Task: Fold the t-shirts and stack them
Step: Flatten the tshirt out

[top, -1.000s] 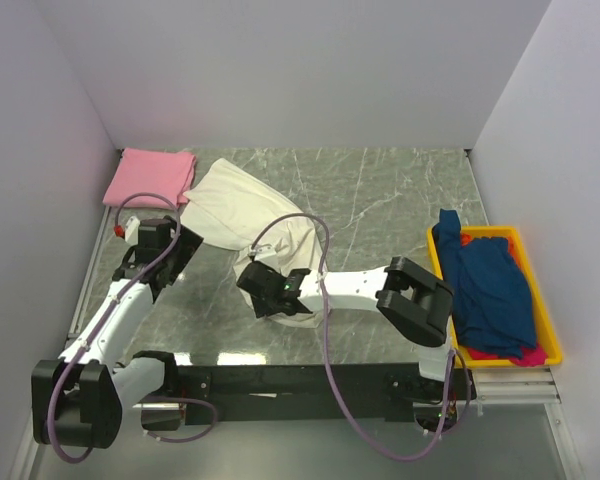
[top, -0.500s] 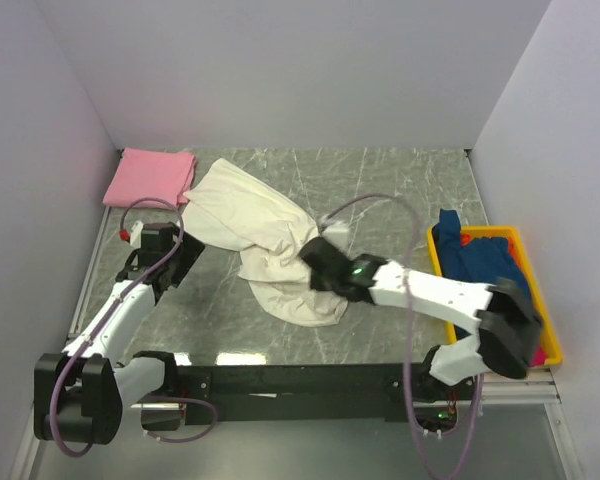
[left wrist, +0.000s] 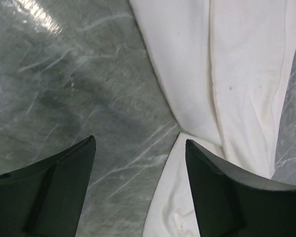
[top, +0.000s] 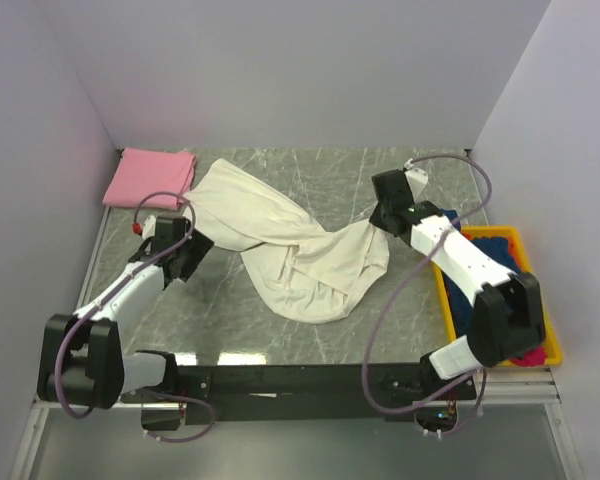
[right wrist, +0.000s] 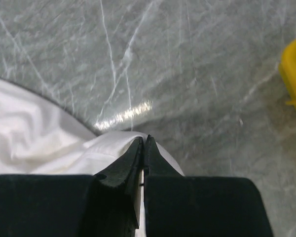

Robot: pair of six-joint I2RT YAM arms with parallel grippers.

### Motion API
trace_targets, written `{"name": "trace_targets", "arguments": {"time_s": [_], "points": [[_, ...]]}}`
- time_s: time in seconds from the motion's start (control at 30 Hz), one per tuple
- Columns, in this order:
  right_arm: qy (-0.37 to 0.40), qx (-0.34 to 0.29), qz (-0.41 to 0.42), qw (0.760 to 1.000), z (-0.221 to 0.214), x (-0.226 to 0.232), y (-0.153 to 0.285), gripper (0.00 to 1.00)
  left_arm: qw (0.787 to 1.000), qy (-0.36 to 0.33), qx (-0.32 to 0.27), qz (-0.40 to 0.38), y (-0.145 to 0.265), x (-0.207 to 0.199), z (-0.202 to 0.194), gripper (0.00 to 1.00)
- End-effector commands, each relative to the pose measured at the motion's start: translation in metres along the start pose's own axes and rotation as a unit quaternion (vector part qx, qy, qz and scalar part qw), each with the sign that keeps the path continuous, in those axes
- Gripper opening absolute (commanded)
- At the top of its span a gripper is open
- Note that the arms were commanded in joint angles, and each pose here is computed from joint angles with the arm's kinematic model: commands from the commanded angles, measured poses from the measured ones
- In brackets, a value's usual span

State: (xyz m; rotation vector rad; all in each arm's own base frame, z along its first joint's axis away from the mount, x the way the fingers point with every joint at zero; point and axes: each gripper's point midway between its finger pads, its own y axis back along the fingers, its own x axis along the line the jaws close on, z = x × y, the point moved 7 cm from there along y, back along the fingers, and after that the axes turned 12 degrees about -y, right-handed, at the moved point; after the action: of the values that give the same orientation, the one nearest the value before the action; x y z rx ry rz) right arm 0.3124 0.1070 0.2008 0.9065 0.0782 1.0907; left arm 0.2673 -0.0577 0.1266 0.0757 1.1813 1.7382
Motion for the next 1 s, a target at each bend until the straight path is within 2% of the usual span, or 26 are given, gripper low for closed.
{"name": "trace_targets", "arguments": {"time_s": [0.0, 0.17, 0.23, 0.37, 0.4, 0.47, 0.6, 0.77, 0.97], "points": [[0.005, 0.002, 0.004, 1.000, 0.013, 0.016, -0.024, 0.00, 0.998, 0.028, -0.055, -0.005, -0.004, -0.029, 0.034, 0.79], [-0.011, -0.008, -0.036, 0.999, 0.039, 0.011, -0.050, 0.00, 0.990, 0.035, -0.125, 0.056, -0.014, -0.061, 0.095, 0.77], [-0.018, -0.009, -0.040, 0.999, 0.048, 0.008, -0.056, 0.00, 0.988, 0.027, -0.124, 0.086, -0.034, -0.064, 0.103, 0.74], [-0.025, -0.008, -0.026, 0.999, 0.067, 0.018, -0.064, 0.00, 0.987, 0.000, -0.138, 0.086, -0.060, -0.093, 0.132, 0.68], [-0.022, -0.002, -0.034, 0.999, 0.065, 0.019, -0.073, 0.00, 0.987, -0.010, -0.120, 0.105, -0.082, -0.091, 0.127, 0.67], [-0.021, -0.007, -0.035, 0.999, 0.073, 0.025, -0.078, 0.00, 0.987, -0.025, -0.120, 0.101, -0.092, -0.105, 0.138, 0.65], [-0.028, -0.001, -0.051, 0.998, 0.086, 0.020, -0.102, 0.00, 0.984, -0.043, -0.103, 0.141, -0.123, -0.099, 0.133, 0.63], [-0.036, -0.003, -0.067, 0.997, 0.106, 0.015, -0.121, 0.00, 0.979, -0.021, -0.109, 0.170, -0.129, -0.093, 0.132, 0.63], [-0.047, 0.003, -0.070, 0.996, 0.117, 0.009, -0.136, 0.00, 0.977, -0.026, -0.096, 0.191, -0.145, -0.088, 0.127, 0.60]]}}
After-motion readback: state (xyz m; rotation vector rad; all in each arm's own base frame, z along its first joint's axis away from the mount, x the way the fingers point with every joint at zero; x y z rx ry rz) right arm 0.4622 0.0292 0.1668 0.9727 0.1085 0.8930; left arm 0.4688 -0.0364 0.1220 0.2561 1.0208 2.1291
